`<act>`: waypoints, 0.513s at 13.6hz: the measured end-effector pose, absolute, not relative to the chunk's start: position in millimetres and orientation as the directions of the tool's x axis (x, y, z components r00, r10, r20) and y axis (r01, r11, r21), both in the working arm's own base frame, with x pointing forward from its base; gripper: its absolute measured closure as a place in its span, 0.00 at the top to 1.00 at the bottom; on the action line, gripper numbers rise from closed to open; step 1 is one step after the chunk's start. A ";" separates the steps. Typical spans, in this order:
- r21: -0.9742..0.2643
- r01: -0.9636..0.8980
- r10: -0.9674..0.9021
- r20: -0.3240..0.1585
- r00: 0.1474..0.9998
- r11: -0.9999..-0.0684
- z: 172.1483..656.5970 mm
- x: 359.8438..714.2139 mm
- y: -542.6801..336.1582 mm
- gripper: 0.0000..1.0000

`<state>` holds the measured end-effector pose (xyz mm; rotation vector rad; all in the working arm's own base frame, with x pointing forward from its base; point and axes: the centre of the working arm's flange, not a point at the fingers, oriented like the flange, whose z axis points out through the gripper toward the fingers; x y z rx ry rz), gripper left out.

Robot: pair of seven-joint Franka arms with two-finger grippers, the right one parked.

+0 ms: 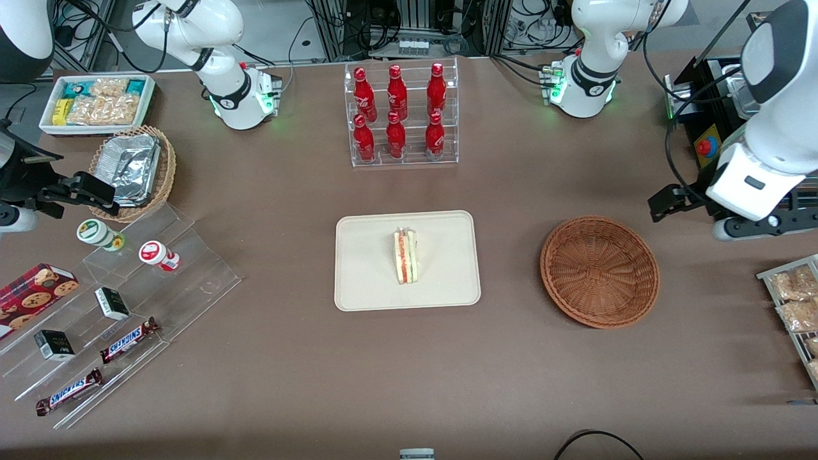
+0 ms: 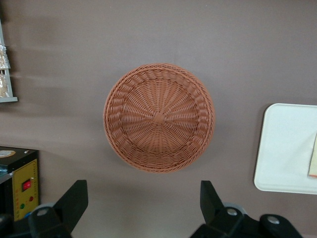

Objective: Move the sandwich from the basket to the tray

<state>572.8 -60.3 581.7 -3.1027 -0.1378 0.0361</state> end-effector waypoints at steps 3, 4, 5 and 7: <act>-0.006 0.075 0.075 -0.020 0.997 -0.997 591.2 561.6 -40.2 1.00; 0.004 0.074 0.074 -0.013 0.997 -0.997 596.2 558.1 -37.0 1.00; 0.006 0.072 0.072 -0.005 0.997 -0.997 601.0 555.8 -37.0 1.00; 0.009 0.065 0.065 0.009 0.998 -0.998 608.9 553.5 -40.1 1.00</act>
